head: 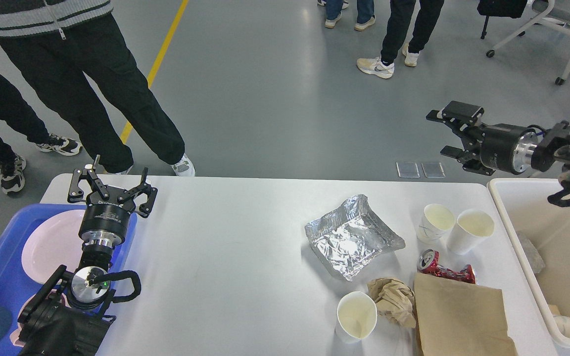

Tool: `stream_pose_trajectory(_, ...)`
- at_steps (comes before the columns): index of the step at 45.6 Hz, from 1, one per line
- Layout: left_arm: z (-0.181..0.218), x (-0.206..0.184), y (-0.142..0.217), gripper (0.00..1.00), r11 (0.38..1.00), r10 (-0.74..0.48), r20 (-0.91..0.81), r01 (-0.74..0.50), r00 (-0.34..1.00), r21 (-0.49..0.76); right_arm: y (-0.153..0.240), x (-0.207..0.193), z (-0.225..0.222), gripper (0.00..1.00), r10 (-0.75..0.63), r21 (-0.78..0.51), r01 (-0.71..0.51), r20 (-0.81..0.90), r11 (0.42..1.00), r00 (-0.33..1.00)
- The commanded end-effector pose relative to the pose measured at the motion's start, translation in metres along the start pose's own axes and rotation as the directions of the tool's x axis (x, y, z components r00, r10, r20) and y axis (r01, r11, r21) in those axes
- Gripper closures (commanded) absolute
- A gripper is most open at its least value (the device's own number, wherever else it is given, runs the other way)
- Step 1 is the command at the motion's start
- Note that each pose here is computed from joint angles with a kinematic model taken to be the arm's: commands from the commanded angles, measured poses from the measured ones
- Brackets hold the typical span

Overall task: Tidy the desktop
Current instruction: 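Raise the right gripper up and away from the paper bag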

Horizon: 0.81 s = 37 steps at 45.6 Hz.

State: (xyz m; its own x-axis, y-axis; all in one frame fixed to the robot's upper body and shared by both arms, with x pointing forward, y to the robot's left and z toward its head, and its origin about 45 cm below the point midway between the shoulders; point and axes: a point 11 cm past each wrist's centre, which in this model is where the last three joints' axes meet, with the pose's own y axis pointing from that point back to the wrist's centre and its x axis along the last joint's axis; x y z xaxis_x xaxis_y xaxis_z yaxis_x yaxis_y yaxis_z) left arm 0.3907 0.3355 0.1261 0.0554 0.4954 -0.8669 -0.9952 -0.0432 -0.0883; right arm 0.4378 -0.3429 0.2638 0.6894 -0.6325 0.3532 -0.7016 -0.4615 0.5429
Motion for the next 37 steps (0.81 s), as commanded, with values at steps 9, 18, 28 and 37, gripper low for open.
stream_pose_trajectory(9,0.0,0.0,0.0,0.04,1.0,0.0,0.0,0.0,1.0,0.0,0.02,-0.031,-0.082,0.0,-0.48,-0.248,0.448,-0.083,0.859,0.874)
stream_pose_trajectory(18,0.001,0.0,0.0,0.04,1.0,-0.001,0.001,0.001,1.0,-0.001,0.024,-0.074,-0.126,0.0,-0.612,-0.412,0.509,-0.166,0.756,0.773)
stream_pose_trajectory(28,0.001,0.0,0.0,0.04,1.0,-0.001,0.001,0.001,1.0,-0.001,0.065,-0.085,-0.151,0.0,-0.609,-0.682,0.335,-0.203,0.65,0.767)
stream_pose_trajectory(37,0.001,0.0,0.0,0.04,1.0,0.0,0.001,0.0,1.0,0.0,0.103,-0.093,-0.151,0.0,-0.636,-0.804,0.24,-0.208,0.545,0.743)
